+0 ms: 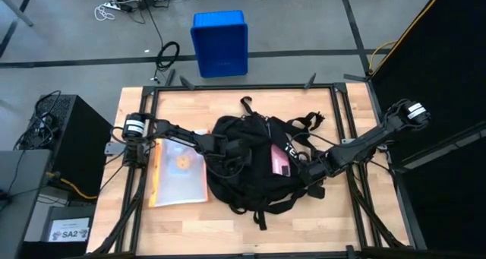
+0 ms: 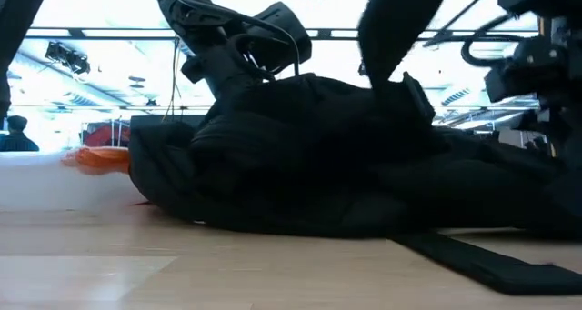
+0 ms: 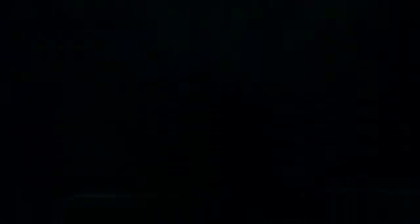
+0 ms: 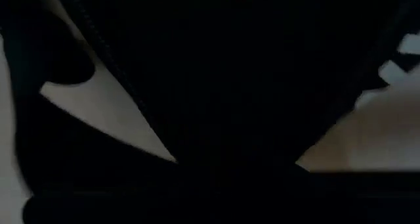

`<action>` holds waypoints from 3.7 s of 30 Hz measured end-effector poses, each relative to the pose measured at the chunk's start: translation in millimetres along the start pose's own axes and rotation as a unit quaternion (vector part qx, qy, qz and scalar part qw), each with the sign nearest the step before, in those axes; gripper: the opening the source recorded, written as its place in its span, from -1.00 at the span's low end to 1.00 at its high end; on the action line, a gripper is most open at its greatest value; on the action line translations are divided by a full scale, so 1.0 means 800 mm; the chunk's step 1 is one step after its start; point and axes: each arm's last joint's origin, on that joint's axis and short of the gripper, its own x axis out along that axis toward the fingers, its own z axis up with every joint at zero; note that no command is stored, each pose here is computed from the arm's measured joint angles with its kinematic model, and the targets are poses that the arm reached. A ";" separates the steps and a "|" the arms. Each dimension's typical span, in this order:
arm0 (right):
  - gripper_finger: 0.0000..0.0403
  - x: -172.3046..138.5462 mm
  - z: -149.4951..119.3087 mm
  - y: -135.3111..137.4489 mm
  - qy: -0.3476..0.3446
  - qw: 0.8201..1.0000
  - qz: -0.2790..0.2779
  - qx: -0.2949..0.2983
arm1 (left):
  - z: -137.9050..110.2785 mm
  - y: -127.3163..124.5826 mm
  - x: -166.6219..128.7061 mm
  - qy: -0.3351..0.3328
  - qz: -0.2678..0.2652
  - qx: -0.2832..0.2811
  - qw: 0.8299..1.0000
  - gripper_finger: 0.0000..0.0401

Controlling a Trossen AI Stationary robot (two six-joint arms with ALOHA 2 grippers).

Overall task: Unpack backpack
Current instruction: Remove the smartphone from the backpack

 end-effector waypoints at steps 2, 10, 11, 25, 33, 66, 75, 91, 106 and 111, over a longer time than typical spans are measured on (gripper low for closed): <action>-0.76 -0.013 0.004 0.000 -0.004 1.000 -0.016 -0.002 | 0.002 0.000 0.000 -0.011 0.001 0.001 1.000 -1.00; -0.76 -0.057 0.034 -0.006 -0.079 0.993 -0.089 0.006 | 0.010 0.001 0.001 -0.047 0.004 0.016 0.999 -1.00; -0.76 -0.059 0.040 -0.006 -0.103 0.990 -0.098 0.008 | 0.012 0.001 0.002 -0.054 0.005 0.017 0.998 -1.00; -0.16 -0.022 0.096 -0.029 -0.177 0.976 -0.074 0.099 | 0.023 0.004 0.002 -0.099 0.047 0.007 0.994 -1.00; 0.51 0.046 0.115 -0.056 -0.090 0.973 -0.131 0.167 | 0.028 0.002 0.001 -0.121 0.048 0.010 0.991 -1.00; 0.91 0.029 0.096 -0.125 0.004 0.960 -0.153 0.233 | 0.024 -0.008 0.016 -0.113 0.031 0.007 0.993 -1.00; 0.97 0.051 0.072 -0.145 0.021 0.949 -0.111 0.293 | 0.023 -0.009 0.016 -0.113 0.024 0.009 0.993 -1.00; 0.64 0.054 0.076 -0.149 0.012 0.965 -0.071 0.253 | 0.023 -0.009 0.016 -0.115 0.023 0.018 0.993 -1.00; -0.01 0.009 0.089 -0.137 -0.054 0.970 -0.044 0.232 | 0.024 -0.009 0.016 -0.117 0.023 0.019 0.993 -1.00; -0.40 -0.016 0.093 -0.133 -0.099 0.968 -0.023 0.230 | 0.024 -0.009 0.016 -0.117 0.023 0.019 0.993 -1.00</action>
